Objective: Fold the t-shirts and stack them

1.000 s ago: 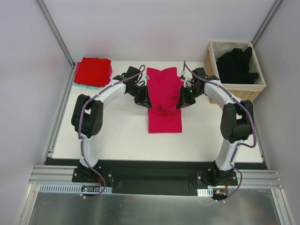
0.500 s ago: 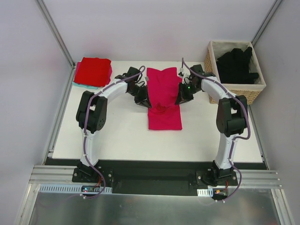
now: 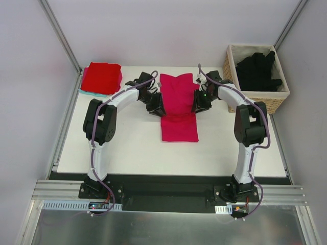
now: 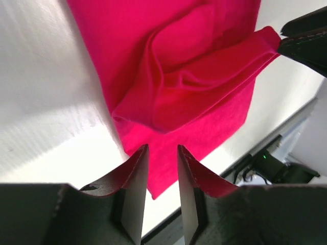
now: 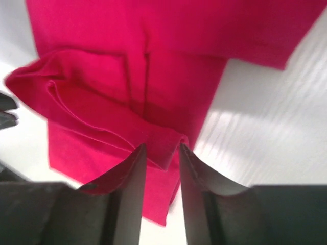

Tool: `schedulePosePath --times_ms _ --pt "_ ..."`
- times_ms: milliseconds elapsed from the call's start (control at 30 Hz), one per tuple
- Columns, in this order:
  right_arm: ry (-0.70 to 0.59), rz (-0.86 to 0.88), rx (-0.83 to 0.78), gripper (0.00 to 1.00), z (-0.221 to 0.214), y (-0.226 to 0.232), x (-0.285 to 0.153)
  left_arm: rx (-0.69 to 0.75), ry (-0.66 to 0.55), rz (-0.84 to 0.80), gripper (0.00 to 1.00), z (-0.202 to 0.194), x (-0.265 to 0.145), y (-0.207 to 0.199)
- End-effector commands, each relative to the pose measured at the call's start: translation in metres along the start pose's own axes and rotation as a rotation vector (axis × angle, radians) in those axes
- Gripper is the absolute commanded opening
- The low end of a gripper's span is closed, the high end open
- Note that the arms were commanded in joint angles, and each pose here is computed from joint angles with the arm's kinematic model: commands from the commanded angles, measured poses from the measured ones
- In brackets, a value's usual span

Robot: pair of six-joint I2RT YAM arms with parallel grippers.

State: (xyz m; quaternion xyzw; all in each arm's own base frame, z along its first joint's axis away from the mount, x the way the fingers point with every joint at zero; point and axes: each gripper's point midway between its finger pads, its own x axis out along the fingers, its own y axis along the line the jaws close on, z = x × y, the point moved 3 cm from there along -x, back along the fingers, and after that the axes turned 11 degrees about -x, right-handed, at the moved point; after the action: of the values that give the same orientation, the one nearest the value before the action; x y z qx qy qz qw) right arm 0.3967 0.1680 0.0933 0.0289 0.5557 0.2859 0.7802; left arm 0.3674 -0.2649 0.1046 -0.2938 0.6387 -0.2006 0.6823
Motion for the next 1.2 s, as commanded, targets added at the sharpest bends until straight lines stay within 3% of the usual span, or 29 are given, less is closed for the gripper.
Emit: schedulePosePath --times_ms 0,200,433,600,700,800,933,1167 --pt "-0.224 -0.172 -0.051 0.37 0.036 -0.009 -0.042 0.118 -0.191 -0.009 0.29 0.025 -0.043 -0.037" --pt "-0.409 -0.318 -0.092 0.38 0.062 -0.008 -0.096 0.138 -0.254 -0.024 0.29 0.035 -0.057 -0.052" --pt "-0.473 -0.232 -0.135 0.39 0.057 0.025 -0.125 0.180 -0.229 -0.046 0.29 -0.001 -0.070 -0.054" --pt "-0.393 -0.152 -0.109 0.39 0.020 0.038 -0.106 0.155 -0.160 -0.020 0.28 -0.038 -0.062 -0.031" --pt "-0.293 -0.094 -0.124 0.38 -0.009 0.046 -0.087 0.185 -0.195 -0.010 0.28 -0.053 -0.076 -0.031" --pt "-0.205 -0.072 -0.133 0.33 -0.037 0.049 -0.066 0.226 -0.260 -0.024 0.29 -0.058 -0.099 -0.038" --pt "-0.136 -0.063 -0.214 0.01 -0.060 0.072 -0.051 0.232 -0.305 -0.069 0.30 -0.067 -0.123 -0.048" --pt "-0.113 -0.052 -0.241 0.01 -0.071 0.097 -0.035 0.212 -0.316 -0.103 0.27 -0.093 -0.139 -0.044"
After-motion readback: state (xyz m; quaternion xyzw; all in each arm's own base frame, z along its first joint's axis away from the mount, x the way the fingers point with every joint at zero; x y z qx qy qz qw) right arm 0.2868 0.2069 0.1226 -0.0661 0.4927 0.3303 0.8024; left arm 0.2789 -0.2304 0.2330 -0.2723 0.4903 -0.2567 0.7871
